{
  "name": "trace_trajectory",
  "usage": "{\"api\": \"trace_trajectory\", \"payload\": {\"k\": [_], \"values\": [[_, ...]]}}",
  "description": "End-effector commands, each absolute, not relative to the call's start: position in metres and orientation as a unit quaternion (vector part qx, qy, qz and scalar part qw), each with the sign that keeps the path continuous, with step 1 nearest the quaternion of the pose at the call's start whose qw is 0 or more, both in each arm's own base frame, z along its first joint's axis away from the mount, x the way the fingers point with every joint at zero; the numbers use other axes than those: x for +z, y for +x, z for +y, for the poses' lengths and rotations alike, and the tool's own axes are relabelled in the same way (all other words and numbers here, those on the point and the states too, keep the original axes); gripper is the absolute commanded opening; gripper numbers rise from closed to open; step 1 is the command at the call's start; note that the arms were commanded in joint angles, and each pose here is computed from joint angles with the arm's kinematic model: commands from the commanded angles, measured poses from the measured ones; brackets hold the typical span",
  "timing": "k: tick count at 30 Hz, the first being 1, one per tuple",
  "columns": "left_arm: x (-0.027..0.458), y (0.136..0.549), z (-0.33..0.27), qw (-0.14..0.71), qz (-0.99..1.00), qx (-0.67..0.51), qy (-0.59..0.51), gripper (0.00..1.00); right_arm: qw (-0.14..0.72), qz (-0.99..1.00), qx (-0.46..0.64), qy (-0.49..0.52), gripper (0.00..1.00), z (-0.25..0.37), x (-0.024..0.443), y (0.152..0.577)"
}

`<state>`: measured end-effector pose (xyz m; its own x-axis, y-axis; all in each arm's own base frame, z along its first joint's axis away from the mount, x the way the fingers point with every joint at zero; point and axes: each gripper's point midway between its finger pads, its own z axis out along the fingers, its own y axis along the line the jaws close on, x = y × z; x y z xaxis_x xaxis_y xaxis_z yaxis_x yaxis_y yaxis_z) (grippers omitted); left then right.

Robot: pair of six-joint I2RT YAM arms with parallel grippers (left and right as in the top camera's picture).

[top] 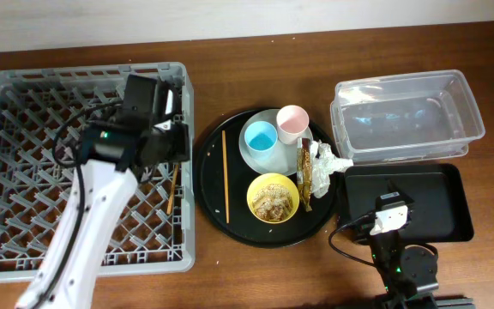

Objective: Sort waste into correct bins and load items into the dishwasher rack

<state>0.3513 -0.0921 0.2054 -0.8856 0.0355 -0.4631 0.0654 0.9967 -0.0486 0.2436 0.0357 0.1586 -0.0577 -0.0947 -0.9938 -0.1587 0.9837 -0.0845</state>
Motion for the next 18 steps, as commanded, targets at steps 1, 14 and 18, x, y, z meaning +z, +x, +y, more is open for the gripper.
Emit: {"api": "trace_trajectory", "payload": {"k": [1,14,18], "values": [[0.210,0.333,-0.120,0.225,0.970,-0.054,0.069,0.60,0.680,0.727,0.025,-0.093,0.99,0.038,0.157,0.243],[0.171,0.329,-0.155,0.169,0.979,-0.049,0.104,0.60,0.680,0.727,0.025,-0.093,0.98,0.038,0.157,0.243],[0.146,0.331,-0.157,0.134,0.985,-0.039,0.105,0.57,0.680,0.727,0.025,-0.093,0.99,0.038,0.157,0.243]]}}
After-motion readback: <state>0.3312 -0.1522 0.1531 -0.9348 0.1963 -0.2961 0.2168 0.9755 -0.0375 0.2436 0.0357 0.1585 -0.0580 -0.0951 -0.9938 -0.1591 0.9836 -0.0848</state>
